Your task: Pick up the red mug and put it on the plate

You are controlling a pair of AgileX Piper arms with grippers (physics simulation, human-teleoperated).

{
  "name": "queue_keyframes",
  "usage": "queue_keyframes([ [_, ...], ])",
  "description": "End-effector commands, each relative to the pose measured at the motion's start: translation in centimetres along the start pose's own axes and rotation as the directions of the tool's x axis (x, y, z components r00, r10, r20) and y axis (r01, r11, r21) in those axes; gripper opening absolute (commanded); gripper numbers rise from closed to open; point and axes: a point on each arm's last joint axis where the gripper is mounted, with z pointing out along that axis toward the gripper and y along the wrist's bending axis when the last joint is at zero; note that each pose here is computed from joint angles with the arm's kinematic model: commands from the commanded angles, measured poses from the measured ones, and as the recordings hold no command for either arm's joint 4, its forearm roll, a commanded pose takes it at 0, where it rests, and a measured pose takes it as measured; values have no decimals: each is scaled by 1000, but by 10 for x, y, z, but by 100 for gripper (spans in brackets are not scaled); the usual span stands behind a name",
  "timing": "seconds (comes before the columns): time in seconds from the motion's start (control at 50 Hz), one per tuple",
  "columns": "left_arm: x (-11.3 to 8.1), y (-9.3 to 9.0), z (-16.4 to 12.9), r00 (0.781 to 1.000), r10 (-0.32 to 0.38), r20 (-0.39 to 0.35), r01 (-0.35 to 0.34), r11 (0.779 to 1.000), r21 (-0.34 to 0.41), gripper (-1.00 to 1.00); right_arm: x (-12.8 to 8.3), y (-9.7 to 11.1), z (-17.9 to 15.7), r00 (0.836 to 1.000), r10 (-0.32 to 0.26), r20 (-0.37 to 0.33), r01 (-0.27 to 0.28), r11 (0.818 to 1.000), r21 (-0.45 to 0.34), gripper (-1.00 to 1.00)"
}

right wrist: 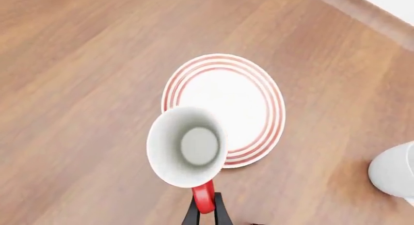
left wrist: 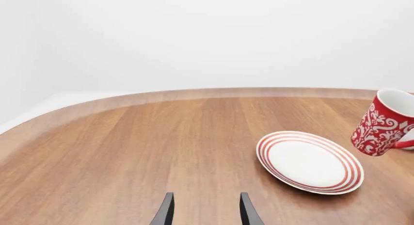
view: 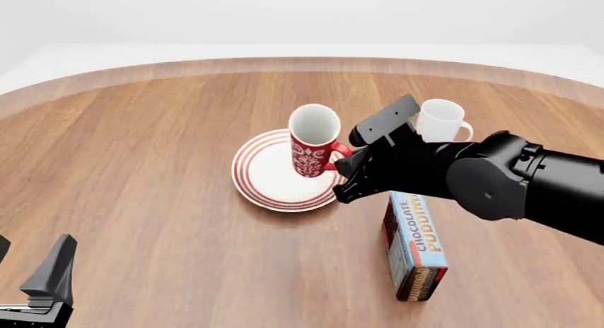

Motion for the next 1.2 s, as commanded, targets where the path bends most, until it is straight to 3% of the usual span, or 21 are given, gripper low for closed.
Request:
queue_keyframes([
  [0.02, 0, 0, 0, 1000, 0, 0, 0, 1000, 0, 100, -9, -6, 13, 1000, 7, 24, -8, 1000, 14, -100],
  [0.06, 0, 0, 0, 1000, 0, 0, 0, 1000, 0, 100, -10, -8, 16, 999, 19, 31, -20, 1000, 21, -100],
  [0.08, 0, 0, 0, 1000, 0, 0, 0, 1000, 0, 100, -11, -10, 16, 998, 54, 42, -55, 998, 25, -100],
  [0.14, 0, 0, 0, 1000, 0, 0, 0, 1000, 0, 100, -8, -11, 22, 999, 32, 32, -33, 999, 27, -100],
  [0.66, 0, 0, 0, 1000, 0, 0, 0, 1000, 0, 100, -16, -23, 73, 999, 34, 30, -36, 998, 49, -100],
  [1.2, 0, 0, 0, 1000, 0, 0, 0, 1000, 0, 100, -19, -43, 113, 997, 70, 19, -71, 994, 85, -100],
])
